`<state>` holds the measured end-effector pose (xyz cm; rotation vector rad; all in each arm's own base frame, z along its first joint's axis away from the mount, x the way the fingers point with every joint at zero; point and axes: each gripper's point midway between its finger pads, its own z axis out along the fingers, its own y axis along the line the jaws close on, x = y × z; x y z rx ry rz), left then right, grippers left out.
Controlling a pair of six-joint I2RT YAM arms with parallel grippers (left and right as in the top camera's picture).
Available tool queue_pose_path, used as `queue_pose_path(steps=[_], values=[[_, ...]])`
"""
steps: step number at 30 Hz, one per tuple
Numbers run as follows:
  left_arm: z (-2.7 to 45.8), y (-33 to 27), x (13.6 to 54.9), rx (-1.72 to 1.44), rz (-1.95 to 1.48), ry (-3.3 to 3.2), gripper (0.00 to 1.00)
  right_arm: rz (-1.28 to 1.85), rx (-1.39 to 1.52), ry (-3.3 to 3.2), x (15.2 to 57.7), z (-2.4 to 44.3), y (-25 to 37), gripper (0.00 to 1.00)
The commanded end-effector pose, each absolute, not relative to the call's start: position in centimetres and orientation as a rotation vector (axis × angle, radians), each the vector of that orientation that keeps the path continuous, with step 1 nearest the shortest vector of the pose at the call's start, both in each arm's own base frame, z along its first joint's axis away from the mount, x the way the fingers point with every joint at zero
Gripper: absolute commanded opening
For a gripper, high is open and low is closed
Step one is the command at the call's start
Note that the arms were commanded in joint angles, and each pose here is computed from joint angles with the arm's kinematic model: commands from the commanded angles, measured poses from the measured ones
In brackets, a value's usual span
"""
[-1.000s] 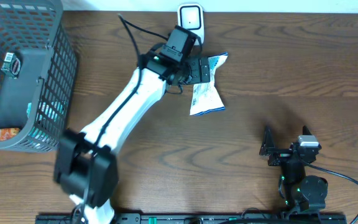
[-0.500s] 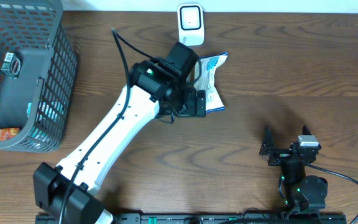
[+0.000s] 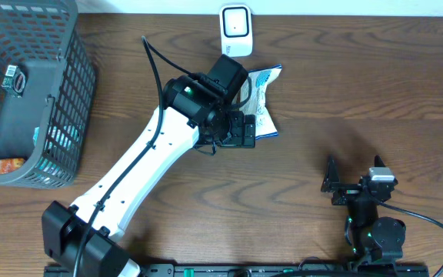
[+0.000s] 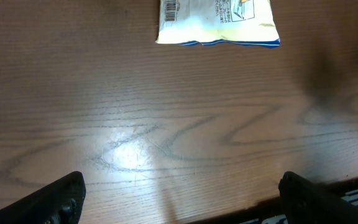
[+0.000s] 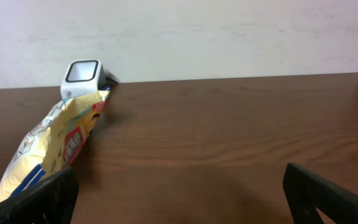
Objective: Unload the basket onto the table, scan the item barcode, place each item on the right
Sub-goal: 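Lift the yellow bag out and carry it toward the white scanner, then hold the bag under the scanner, then release it on the table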
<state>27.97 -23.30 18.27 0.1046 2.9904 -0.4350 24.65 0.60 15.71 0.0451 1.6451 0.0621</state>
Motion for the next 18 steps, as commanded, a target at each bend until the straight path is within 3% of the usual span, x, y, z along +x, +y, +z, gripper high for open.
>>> queue_pose_path(steps=[1, 9, 15, 18], values=[[17.7, -22.6, 28.3, 0.087, -0.369, 2.987, 0.97, 0.049, 0.045, 1.649, 24.6, 15.6, 0.4, 0.99], [18.2, -23.2, 31.7, 0.069, -0.362, 2.846, 1.0, 0.05, 0.045, 1.649, 24.6, 15.6, 0.4, 0.99], [18.0, -23.3, 36.1, 0.005, -0.351, 2.72, 0.67, 0.049, 0.045, 1.649, 24.6, 15.6, 0.4, 0.99], [17.8, -24.5, 38.1, 0.002, -0.393, 2.66, 0.66, 0.049, 0.045, 1.649, 24.6, 15.6, 0.4, 0.99]])
